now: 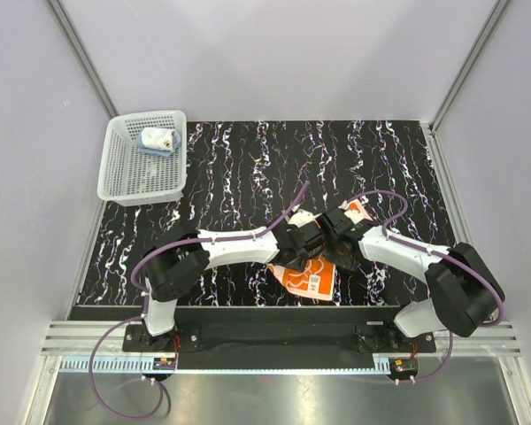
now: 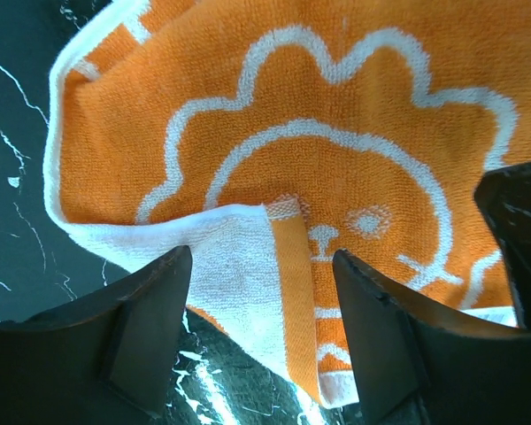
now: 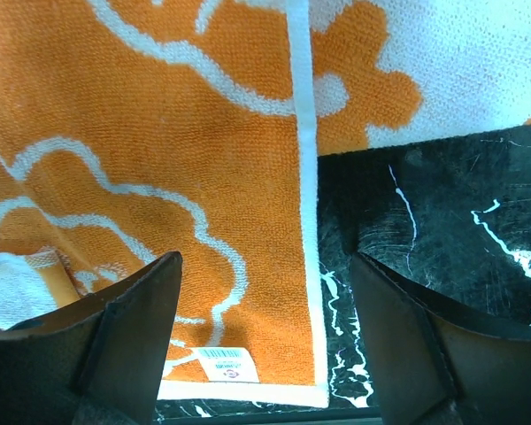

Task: Roll the towels
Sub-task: Flatten the towel

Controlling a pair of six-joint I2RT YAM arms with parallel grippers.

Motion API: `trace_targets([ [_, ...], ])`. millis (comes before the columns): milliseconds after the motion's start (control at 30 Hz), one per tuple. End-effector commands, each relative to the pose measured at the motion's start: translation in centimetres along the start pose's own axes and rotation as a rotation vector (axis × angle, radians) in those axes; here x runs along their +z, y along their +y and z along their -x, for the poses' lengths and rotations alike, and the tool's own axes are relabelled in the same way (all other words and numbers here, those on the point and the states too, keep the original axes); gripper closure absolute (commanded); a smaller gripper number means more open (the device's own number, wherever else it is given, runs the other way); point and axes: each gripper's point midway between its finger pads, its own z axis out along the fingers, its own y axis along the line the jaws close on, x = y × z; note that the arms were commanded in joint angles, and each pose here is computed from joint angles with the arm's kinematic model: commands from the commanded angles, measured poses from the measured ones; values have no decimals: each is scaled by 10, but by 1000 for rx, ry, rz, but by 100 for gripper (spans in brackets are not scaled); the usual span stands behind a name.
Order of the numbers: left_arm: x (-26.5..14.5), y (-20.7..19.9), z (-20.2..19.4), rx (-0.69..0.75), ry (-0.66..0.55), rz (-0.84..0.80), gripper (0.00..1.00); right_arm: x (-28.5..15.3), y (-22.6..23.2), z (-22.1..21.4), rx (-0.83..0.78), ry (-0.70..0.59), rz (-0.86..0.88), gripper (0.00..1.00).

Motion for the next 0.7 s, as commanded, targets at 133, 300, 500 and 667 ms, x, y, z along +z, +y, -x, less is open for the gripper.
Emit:
trace_targets([
  [133,3,-1,17,-3,-56,40,35,4,4,-1,4,1,15,18],
  [300,3,4,12,-6,-57,52,57,6,2,-4,-3,11,9,20],
  [500,1,14,8,-14,-56,76,99,9,4,-7,-5,25,12,23],
  [667,-11,27,12,-43,-81,87,100,16,4,-18,-2,69,25,30],
])
